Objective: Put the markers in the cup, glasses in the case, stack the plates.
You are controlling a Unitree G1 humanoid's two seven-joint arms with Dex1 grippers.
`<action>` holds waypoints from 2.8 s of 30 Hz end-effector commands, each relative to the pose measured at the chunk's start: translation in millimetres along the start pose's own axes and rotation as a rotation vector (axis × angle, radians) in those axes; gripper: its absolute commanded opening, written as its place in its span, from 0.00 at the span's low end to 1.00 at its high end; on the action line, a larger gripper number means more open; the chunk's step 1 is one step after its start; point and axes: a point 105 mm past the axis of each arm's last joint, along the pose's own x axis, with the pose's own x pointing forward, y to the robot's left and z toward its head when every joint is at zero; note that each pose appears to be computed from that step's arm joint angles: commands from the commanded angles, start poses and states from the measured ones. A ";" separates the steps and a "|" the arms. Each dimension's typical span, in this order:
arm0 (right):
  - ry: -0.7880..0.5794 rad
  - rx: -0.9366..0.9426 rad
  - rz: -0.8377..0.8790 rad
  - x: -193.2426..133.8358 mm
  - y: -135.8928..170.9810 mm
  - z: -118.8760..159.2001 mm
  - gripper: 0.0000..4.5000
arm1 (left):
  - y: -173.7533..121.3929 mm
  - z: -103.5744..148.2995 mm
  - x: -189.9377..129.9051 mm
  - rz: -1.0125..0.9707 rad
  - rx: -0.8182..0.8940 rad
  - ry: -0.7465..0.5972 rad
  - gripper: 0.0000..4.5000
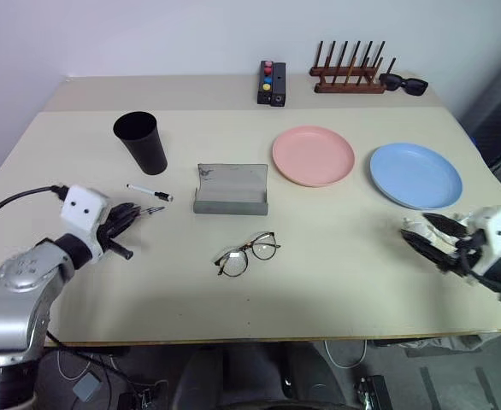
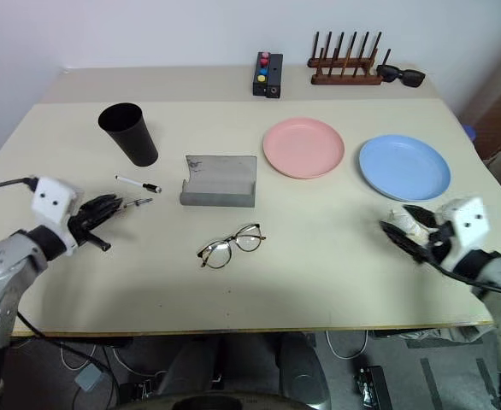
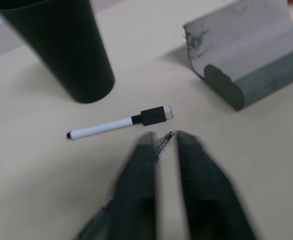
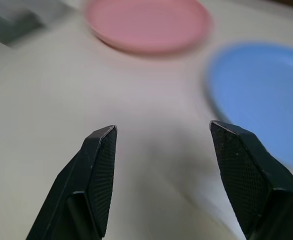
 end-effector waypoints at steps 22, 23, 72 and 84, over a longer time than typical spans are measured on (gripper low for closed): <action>-0.129 0.023 0.158 49.3 72.5 42.3 0.68 | 30.4 -40.0 44.7 -0.277 0.235 0.429 0.75; -0.129 0.023 0.159 49.5 73.0 42.3 0.68 | 29.9 -40.4 44.7 -0.298 0.235 0.446 0.75; -0.202 0.010 0.198 54.3 73.9 56.6 0.68 | 99.1 183.2 66.4 0.344 -0.049 -0.723 0.01; -0.446 0.029 0.305 50.5 87.6 134.3 0.68 | 97.2 162.1 88.6 0.357 -0.090 -0.701 0.01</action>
